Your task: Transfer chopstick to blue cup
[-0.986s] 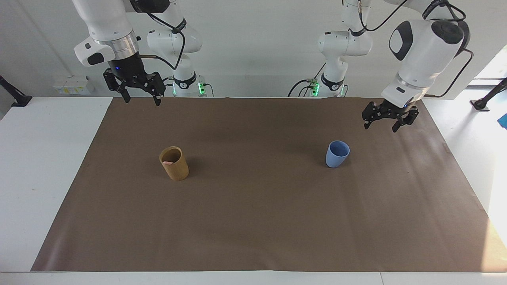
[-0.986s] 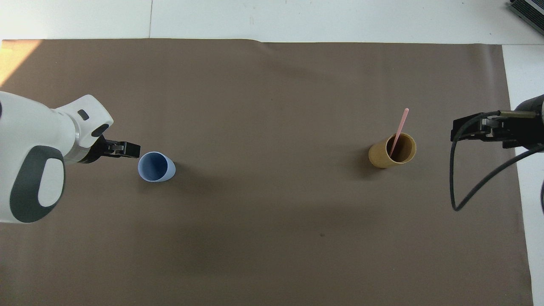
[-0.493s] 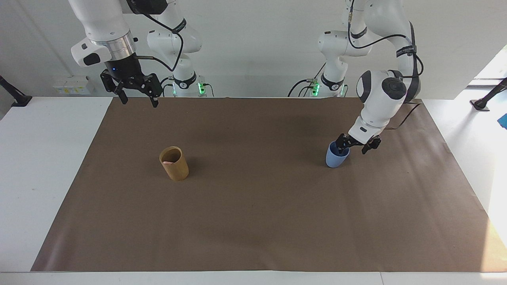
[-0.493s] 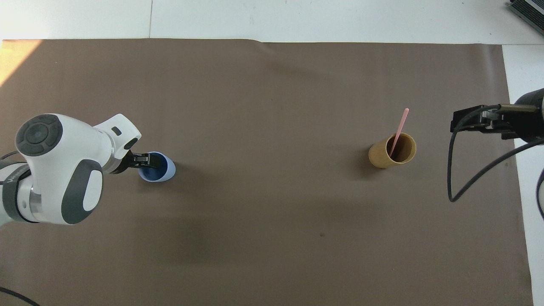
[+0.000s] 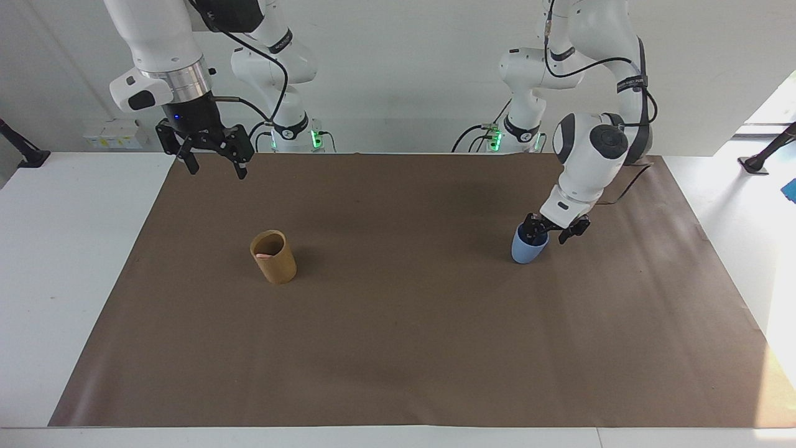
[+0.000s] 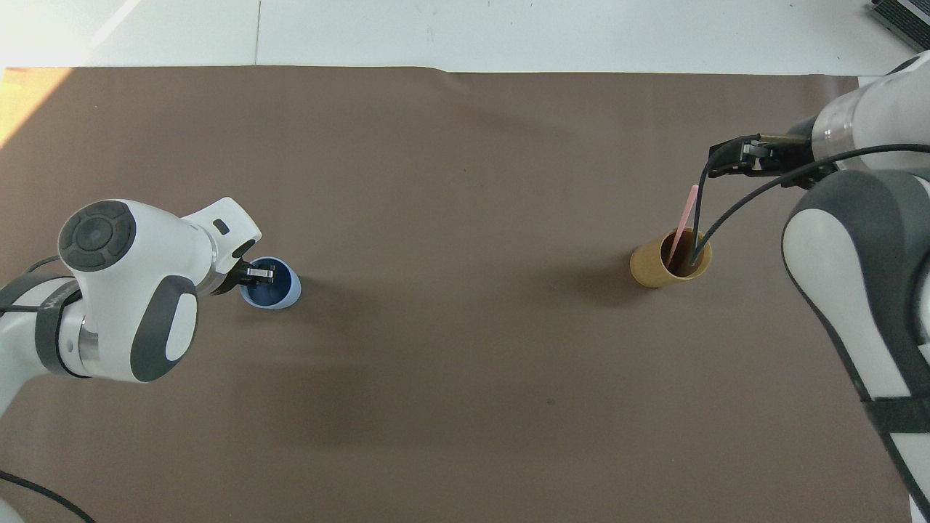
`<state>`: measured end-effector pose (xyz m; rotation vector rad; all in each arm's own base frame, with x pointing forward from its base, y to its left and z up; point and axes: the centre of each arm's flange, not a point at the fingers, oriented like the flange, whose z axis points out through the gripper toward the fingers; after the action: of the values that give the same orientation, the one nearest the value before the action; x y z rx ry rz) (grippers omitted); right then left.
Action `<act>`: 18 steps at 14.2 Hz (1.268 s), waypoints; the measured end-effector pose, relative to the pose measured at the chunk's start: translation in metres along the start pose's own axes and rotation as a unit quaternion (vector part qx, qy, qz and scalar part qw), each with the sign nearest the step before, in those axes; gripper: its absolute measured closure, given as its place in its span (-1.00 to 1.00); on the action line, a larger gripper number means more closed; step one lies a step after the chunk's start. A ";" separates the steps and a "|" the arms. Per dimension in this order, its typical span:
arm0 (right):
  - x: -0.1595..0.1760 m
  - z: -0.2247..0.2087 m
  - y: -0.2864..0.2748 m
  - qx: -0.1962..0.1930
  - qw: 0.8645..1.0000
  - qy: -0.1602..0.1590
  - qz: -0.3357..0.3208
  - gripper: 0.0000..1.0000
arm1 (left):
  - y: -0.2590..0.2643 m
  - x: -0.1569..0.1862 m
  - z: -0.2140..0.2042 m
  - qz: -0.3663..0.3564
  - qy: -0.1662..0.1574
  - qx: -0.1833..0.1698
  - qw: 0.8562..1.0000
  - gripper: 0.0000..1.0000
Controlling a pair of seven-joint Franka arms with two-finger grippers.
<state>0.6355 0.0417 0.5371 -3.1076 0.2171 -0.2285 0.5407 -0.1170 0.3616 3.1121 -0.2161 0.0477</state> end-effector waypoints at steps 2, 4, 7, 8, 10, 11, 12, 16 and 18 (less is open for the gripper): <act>0.007 0.031 -0.005 0.001 1.000 -0.007 -0.003 -1.00 | 0.003 0.014 -0.013 0.003 0.015 -0.001 1.000 0.90; 0.005 0.057 -0.011 0.003 1.000 -0.010 -0.016 -1.00 | 0.011 0.032 -0.038 0.010 0.031 -0.003 0.999 0.90; -0.006 0.077 -0.021 0.001 0.999 -0.027 -0.037 -0.86 | 0.074 0.052 -0.072 0.029 0.045 -0.009 0.999 0.90; -0.007 0.078 -0.022 0.001 0.999 -0.027 -0.040 -0.85 | 0.102 0.055 -0.077 0.036 0.053 -0.013 0.998 0.90; -0.008 0.076 -0.024 0.001 0.999 -0.026 -0.042 -0.43 | 0.153 0.057 -0.077 0.048 0.058 -0.020 0.997 0.90; -0.008 0.075 -0.024 0.002 0.999 -0.026 -0.043 -0.15 | 0.175 0.058 -0.073 0.047 0.058 -0.022 0.997 0.90; -0.009 0.074 -0.024 0.002 0.999 -0.025 -0.043 0.07 | 0.197 0.059 -0.066 0.048 0.056 -0.024 0.997 0.90; -0.009 0.068 -0.024 0.002 0.999 -0.021 -0.043 0.81 | 0.262 0.062 -0.029 0.065 0.049 -0.032 0.996 0.90; -0.010 0.059 -0.024 0.003 0.999 -0.014 -0.043 0.81 | 0.285 0.056 0.002 0.076 0.038 -0.030 0.996 0.90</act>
<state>0.6381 0.0672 0.4777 -3.1153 0.0817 -0.1865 0.5571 -0.4068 0.3674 3.0202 -0.4419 0.1596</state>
